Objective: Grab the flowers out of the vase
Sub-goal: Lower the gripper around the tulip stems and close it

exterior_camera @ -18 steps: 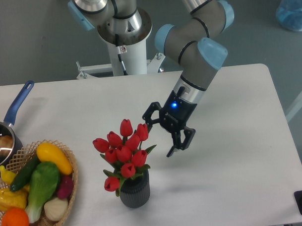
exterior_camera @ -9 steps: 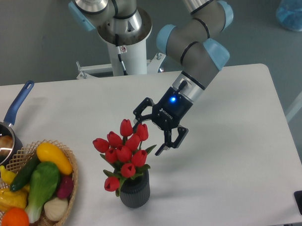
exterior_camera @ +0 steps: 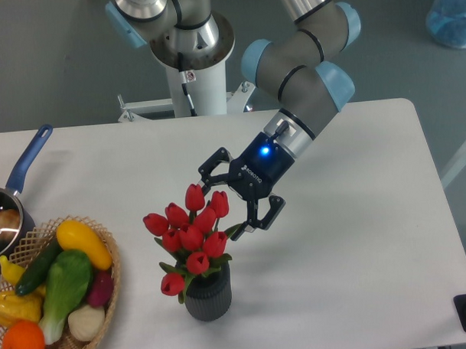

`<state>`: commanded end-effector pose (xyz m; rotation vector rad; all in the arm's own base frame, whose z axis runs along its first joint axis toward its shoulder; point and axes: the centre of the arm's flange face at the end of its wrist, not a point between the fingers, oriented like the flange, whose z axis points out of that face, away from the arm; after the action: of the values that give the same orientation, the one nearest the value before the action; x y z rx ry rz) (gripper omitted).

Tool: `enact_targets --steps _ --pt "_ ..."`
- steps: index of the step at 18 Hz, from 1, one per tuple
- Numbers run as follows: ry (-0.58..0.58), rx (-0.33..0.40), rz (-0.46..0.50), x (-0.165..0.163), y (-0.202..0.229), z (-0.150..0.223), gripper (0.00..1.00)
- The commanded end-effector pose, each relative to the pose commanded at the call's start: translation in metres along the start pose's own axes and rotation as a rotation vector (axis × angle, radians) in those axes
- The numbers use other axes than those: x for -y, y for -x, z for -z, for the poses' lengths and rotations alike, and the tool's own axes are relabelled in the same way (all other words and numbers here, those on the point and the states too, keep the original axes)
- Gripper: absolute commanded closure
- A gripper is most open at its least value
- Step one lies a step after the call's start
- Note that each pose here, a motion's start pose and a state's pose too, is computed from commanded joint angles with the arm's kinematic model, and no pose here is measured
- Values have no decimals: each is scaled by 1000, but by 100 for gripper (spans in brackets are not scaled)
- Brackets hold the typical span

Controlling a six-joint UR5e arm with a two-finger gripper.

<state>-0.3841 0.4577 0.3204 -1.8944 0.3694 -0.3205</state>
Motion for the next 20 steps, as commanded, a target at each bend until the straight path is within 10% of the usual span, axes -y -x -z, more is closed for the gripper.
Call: enact_targets --steps 9,16,20 --pt "-34 -34 12 -5 6 -17 4" --pt "-37 -34 14 -6 7 -16 98" --pt "-42 -30 6 -4 8 -14 100"
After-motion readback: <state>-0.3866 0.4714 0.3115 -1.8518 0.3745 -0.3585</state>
